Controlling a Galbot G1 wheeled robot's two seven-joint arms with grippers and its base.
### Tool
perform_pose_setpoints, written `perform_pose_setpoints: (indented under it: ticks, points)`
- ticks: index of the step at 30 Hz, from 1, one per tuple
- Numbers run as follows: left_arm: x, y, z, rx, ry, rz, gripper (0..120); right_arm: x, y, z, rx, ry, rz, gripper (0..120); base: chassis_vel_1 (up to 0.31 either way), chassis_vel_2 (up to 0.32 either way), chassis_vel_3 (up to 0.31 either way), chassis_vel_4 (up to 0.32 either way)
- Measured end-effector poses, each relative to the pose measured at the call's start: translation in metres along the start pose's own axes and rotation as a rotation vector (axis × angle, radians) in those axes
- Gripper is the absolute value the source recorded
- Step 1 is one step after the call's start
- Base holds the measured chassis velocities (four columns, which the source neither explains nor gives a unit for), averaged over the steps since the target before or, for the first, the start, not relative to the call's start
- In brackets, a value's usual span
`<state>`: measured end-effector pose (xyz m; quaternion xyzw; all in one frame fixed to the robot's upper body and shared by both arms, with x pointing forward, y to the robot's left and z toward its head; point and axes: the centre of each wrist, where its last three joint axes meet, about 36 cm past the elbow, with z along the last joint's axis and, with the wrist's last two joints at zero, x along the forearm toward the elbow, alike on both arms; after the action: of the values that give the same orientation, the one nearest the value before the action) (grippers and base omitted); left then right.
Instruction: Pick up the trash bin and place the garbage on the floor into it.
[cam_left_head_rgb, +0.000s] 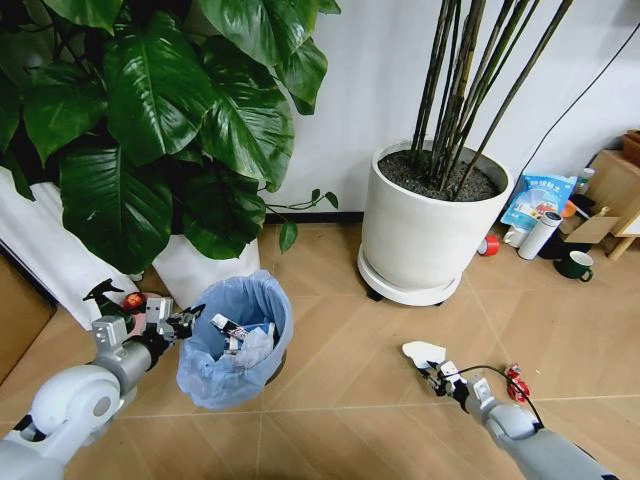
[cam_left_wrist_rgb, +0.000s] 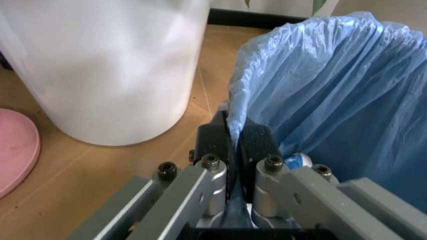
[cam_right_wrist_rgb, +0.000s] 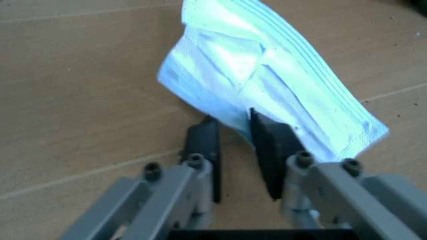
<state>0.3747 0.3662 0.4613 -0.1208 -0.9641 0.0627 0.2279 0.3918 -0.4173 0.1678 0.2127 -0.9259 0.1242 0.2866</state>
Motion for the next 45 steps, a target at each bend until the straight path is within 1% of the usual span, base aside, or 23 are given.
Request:
perform_pose_setpoints:
  ticks: [1,3,4,5,15,19,20,22,23,24,26,27,28,31,32,35,37,38,40,41,42,44,45]
  points:
    - [0.000,0.000,0.000,0.000,0.000,0.000,0,0.000,0.000,0.000,0.000,0.000,0.000,17,0.000,0.000,0.000,0.000]
    - [0.000,0.001,0.000,0.001,0.000,-0.002,0,0.002,-0.001,-0.002,-0.012,-0.009,-0.004,5,0.000,0.000,0.000,0.000]
    - [0.000,0.001,0.000,0.001,0.000,-0.002,0,0.002,-0.001,-0.002,-0.012,-0.009,-0.004,5,0.000,0.000,0.000,0.000]
    - [-0.001,0.001,0.000,0.002,0.001,-0.002,0,0.003,0.001,-0.005,-0.020,-0.022,-0.008,0,0.000,0.000,0.000,0.000]
    - [-0.004,-0.001,0.002,0.005,0.005,0.005,0,0.010,0.009,-0.025,-0.036,-0.111,-0.033,0,0.000,0.000,0.000,0.000]
    - [-0.005,-0.001,0.003,0.001,0.014,0.007,0,0.010,0.006,-0.054,-0.031,-0.249,-0.104,0,0.000,0.000,0.000,0.000]
    - [-0.005,-0.001,0.003,0.001,0.014,0.007,0,0.010,0.006,-0.054,-0.031,-0.249,-0.104,0,0.000,0.000,0.000,0.000]
    - [-0.005,-0.002,0.005,-0.001,0.020,0.008,0,0.008,0.008,-0.076,-0.037,-0.335,-0.157,0,0.000,0.000,0.000,0.000]
    - [-0.006,-0.002,0.006,-0.003,0.025,0.009,0,0.006,0.010,-0.094,-0.039,-0.397,-0.202,0,0.000,0.000,0.000,0.000]
    - [-0.006,-0.002,0.006,-0.003,0.025,0.009,0,0.006,0.010,-0.094,-0.039,-0.397,-0.202,0,0.000,0.000,0.000,0.000]
    - [-0.006,-0.004,0.008,-0.006,0.034,0.013,0,0.003,0.017,-0.119,-0.047,-0.481,-0.277,0,0.000,0.000,0.000,0.000]
    - [-0.007,-0.005,0.009,-0.007,0.037,0.015,0,0.001,0.024,-0.141,-0.054,-0.547,-0.337,0,0.000,0.000,0.000,0.000]
    - [-0.007,-0.005,0.009,-0.007,0.037,0.015,0,0.001,0.024,-0.141,-0.054,-0.547,-0.337,0,0.000,0.000,0.000,0.000]
    - [-0.010,-0.007,0.010,-0.009,0.042,0.020,0,-0.002,0.037,-0.182,-0.061,-0.658,-0.461,0,0.000,0.000,0.000,0.000]
    - [-0.010,-0.007,0.010,-0.009,0.042,0.020,0,-0.002,0.037,-0.182,-0.061,-0.658,-0.461,0,0.000,0.000,0.000,0.000]
    - [-0.012,-0.009,0.013,-0.014,0.053,0.025,0,-0.003,0.049,-0.222,-0.056,-0.752,-0.565,0,0.000,0.000,0.000,0.000]
    - [-0.013,-0.010,0.013,-0.015,0.055,0.026,0,-0.003,0.051,-0.229,-0.056,-0.770,-0.584,0,0.000,0.000,0.000,0.000]
    - [-0.014,-0.011,0.014,-0.017,0.059,0.029,0,-0.005,0.058,-0.248,-0.055,-0.812,-0.637,0,0.000,0.000,0.000,0.000]
    - [-0.015,-0.011,0.014,-0.018,0.062,0.031,0,-0.006,0.064,-0.263,-0.047,-0.839,-0.677,0,0.000,0.000,0.000,0.000]
    - [-0.016,-0.012,0.015,-0.019,0.063,0.034,0,-0.010,0.073,-0.286,-0.032,-0.884,-0.739,0,0.000,0.000,0.000,0.000]
    - [-0.016,-0.012,0.015,-0.019,0.063,0.034,0,-0.010,0.073,-0.286,-0.032,-0.884,-0.739,0,0.000,0.000,0.000,0.000]
    - [-0.018,-0.013,0.016,-0.021,0.066,0.038,0,-0.015,0.087,-0.307,-0.024,-0.910,-0.805,0,0.000,0.000,0.000,0.000]
    - [-0.018,-0.013,0.016,-0.021,0.066,0.038,0,-0.015,0.087,-0.307,-0.024,-0.910,-0.805,0,0.000,0.000,0.000,0.000]
